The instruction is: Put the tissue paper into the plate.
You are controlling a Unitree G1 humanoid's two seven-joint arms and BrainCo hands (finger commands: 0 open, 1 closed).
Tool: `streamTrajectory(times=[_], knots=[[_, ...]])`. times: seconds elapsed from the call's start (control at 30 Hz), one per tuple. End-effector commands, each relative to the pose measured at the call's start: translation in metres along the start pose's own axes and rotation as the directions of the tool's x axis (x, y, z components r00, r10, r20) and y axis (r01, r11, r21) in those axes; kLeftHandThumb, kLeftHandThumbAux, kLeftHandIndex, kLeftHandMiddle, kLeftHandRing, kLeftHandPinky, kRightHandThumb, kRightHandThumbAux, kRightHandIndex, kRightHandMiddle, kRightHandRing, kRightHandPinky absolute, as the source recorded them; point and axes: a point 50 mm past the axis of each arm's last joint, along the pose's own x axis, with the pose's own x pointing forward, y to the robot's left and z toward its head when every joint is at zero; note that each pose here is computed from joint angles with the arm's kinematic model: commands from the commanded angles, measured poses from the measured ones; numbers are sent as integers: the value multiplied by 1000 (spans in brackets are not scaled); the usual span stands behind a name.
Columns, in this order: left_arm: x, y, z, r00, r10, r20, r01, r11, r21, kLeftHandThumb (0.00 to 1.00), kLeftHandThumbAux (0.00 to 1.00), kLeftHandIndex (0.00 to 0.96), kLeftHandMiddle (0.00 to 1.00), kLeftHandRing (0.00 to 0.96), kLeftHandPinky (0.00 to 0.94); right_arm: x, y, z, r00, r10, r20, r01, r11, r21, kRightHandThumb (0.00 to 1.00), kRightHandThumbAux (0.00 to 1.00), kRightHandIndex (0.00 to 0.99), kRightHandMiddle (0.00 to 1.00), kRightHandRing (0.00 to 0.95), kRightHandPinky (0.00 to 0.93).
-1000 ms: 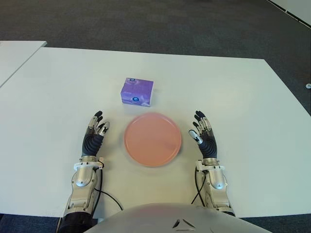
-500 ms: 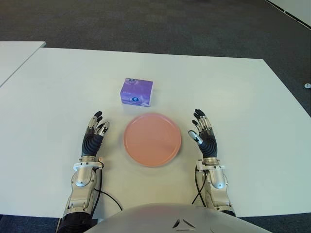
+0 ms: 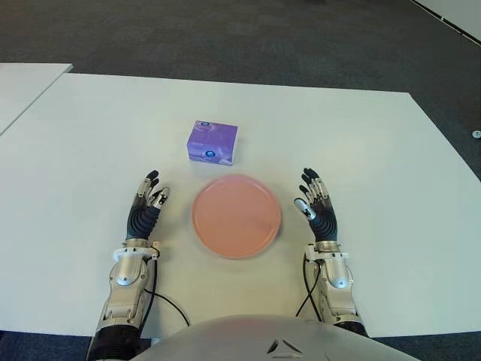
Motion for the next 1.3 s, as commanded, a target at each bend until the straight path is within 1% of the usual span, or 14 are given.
streamTrajectory(times=[0.03, 0.27, 0.33, 0.4, 0.47, 0.53, 0.6, 0.63, 0.77, 0.87, 0.97, 1.03, 1.13, 1.3], knots=[[14, 14, 8, 999, -31, 37, 30, 999, 37, 0, 438, 0, 0, 0, 0, -31, -7, -42, 967, -33, -253, 30, 999, -17, 0, 497, 0, 0, 0, 0], [37, 24, 29, 992, -45, 116, 36, 996, 81, 0, 439, 0, 0, 0, 0, -27, -6, -46, 957, -33, -288, 31, 999, -15, 0, 499, 0, 0, 0, 0], [49, 30, 40, 987, -70, 148, 53, 992, 113, 0, 438, 0, 0, 0, 0, -25, -4, -46, 954, -36, -299, 32, 999, -19, 0, 499, 0, 0, 0, 0], [56, 34, 46, 982, -89, 164, 67, 989, 133, 0, 434, 0, 0, 0, 0, -24, -4, -46, 952, -38, -304, 33, 999, -21, 0, 499, 0, 0, 0, 0], [71, 45, 66, 972, -122, 201, 85, 980, 183, 0, 434, 0, 0, 0, 0, -22, -2, -46, 945, -40, -323, 35, 999, -23, 0, 499, 0, 0, 0, 0], [79, 51, 79, 964, -139, 228, 87, 971, 224, 0, 436, 0, 0, 0, 0, -22, -2, -47, 942, -40, -332, 34, 999, -26, 0, 499, 0, 0, 0, 0], [82, 52, 83, 961, -144, 237, 85, 966, 242, 0, 440, 0, 0, 0, 0, -21, -1, -47, 943, -39, -331, 31, 999, -27, 0, 499, 0, 0, 0, 0], [84, 53, 87, 956, -148, 254, 77, 960, 271, 12, 431, 0, 0, 0, 0, -21, 0, -46, 945, -35, -326, 28, 999, -26, 0, 492, 0, 0, 0, 0], [92, 58, 100, 937, -161, 310, 42, 933, 358, 2, 453, 0, 0, 0, 0, -22, 1, -46, 946, -23, -322, 17, 1000, -20, 0, 493, 0, 0, 0, 0], [100, 63, 115, 915, -199, 352, 22, 894, 449, 6, 457, 0, 0, 0, 0, -22, 2, -47, 945, -15, -328, 8, 1000, -22, 0, 489, 0, 0, 0, 0], [106, 66, 126, 901, -235, 366, 13, 856, 517, 18, 454, 0, 0, 0, 0, -22, 2, -48, 944, -15, -329, 8, 1000, -22, 0, 494, 0, 0, 0, 0], [109, 66, 129, 896, -248, 369, 12, 843, 538, 23, 453, 0, 0, 0, 0, -22, 2, -48, 943, -17, -331, 11, 1000, -21, 0, 497, 0, 0, 0, 0], [117, 65, 141, 878, -285, 385, 5, 809, 588, 41, 456, 0, 0, 0, 0, -20, 4, -47, 943, -26, -331, 22, 1000, -16, 0, 503, 0, 0, 0, 0], [125, 58, 144, 858, -320, 401, -4, 778, 629, 70, 468, 0, 0, 0, 0, -19, 4, -48, 943, -19, -333, 14, 1000, -17, 0, 505, 0, 0, 0, 0]])
